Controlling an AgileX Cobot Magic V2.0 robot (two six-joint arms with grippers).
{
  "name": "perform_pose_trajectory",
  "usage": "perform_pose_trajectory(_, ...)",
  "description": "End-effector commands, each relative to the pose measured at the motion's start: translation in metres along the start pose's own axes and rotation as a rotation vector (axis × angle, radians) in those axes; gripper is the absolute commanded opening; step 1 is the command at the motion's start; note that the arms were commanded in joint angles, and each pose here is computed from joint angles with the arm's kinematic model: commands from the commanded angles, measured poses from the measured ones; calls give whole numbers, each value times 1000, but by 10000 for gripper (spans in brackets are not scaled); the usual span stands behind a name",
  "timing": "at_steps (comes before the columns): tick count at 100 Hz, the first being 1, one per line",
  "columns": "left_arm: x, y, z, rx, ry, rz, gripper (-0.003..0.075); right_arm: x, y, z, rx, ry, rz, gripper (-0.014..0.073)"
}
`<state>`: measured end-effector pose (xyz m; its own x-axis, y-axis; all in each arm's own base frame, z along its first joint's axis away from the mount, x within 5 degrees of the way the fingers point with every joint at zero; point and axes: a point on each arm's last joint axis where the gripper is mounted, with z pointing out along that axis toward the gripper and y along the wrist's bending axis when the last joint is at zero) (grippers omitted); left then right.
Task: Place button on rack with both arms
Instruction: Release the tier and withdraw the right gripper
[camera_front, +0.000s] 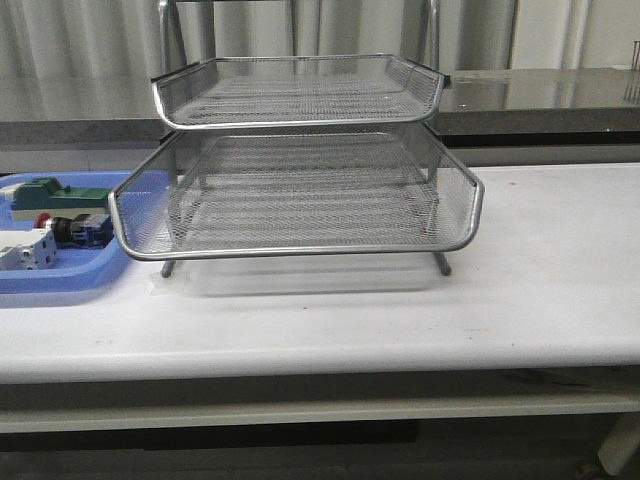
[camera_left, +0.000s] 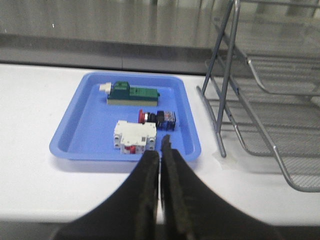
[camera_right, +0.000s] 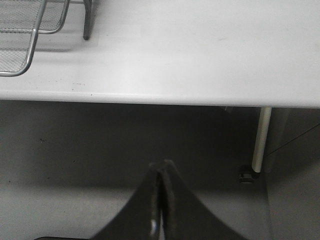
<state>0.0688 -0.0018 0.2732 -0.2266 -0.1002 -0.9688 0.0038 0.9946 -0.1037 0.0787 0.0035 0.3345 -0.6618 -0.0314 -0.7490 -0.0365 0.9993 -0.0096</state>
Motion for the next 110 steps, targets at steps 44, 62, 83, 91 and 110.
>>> perform_pose_trajectory(44, -102, -11, 128, -34, 436, 75, 4, -12, -1, -6, 7, -78, -5, -68)
perform_pose_trajectory(62, -112, -12, 173, -30, 489, 106, 4, -12, -1, -6, 7, -78, -5, -68)
perform_pose_trajectory(83, -112, -12, 201, -29, 594, 125, 6, -12, -1, -6, 7, -78, -5, -68)
perform_pose_trajectory(91, -111, -12, 205, -27, 614, 133, 30, -12, -1, -6, 7, -78, -5, -68)
perform_pose_trajectory(110, -110, -12, 204, -13, 633, 177, 342, -12, -1, -6, 7, -78, -5, -68)
